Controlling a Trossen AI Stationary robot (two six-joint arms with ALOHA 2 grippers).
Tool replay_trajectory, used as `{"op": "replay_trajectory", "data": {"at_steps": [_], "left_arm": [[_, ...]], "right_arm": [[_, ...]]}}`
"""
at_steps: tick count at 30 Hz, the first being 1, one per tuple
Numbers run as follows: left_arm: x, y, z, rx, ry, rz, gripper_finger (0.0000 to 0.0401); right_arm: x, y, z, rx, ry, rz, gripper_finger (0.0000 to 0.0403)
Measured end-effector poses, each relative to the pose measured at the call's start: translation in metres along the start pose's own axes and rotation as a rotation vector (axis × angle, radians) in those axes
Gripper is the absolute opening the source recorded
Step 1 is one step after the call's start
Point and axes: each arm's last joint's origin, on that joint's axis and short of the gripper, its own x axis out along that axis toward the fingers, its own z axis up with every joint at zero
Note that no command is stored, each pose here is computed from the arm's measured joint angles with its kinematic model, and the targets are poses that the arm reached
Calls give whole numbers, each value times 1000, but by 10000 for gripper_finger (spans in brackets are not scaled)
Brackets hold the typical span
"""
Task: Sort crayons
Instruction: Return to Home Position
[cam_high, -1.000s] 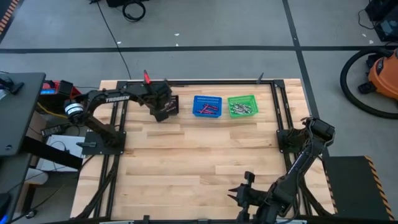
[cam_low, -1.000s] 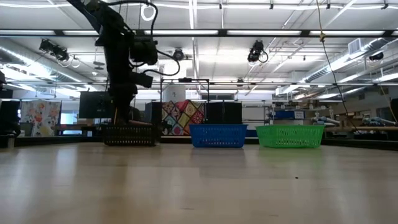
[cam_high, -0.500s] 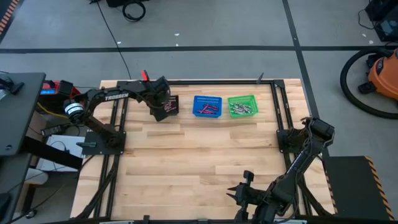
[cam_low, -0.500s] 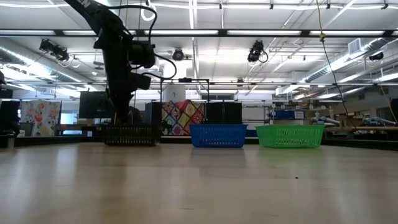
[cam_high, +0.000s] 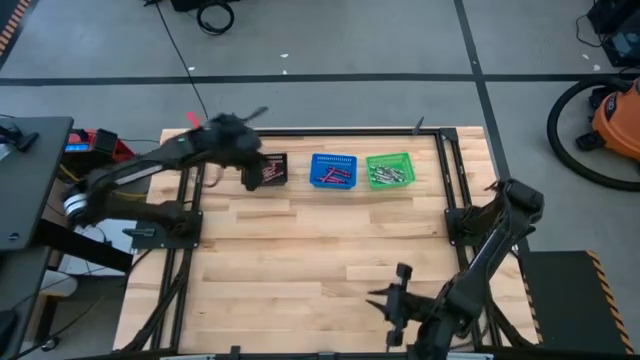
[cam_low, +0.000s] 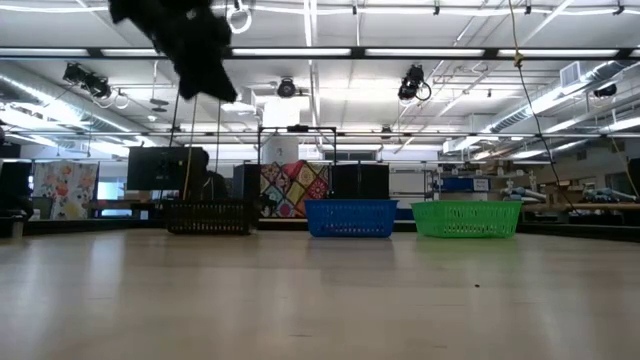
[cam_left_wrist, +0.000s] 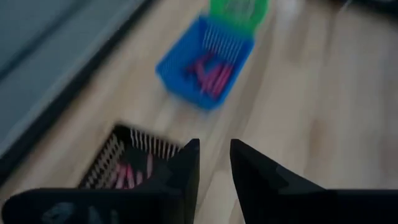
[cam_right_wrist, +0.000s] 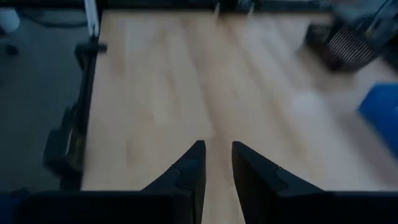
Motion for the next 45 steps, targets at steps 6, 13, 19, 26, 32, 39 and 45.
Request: {"op": "replay_trajectory", "data": {"at_steps": [6, 13, 19, 26, 32, 39, 45], "left_arm": [[-62, -17, -1, 7, -236, -48, 100], [-109, -33, -16, 55, -381, -112, 100], [-135, -40, -27, 83, -478, -160, 100], [-139, -41, -50, 95, -536, -188, 100], [-119, -38, -75, 55, -561, -202, 100], [-91, -37, -93, 76, -655, -240, 100], [-58, -45, -109, 118, -708, -322, 99]], "right_arm": [[-38, -38, 34, -59, -65, 17, 85], [-88, -93, 64, -113, -111, 113, 85], [-126, -145, 84, -122, -197, 211, 85], [-156, -196, 88, -143, -297, 345, 85], [-158, -216, 64, -147, -458, 643, 85], [-133, -213, 5, -204, -631, 959, 85], [-99, -207, -49, -173, -615, 994, 85]]}}
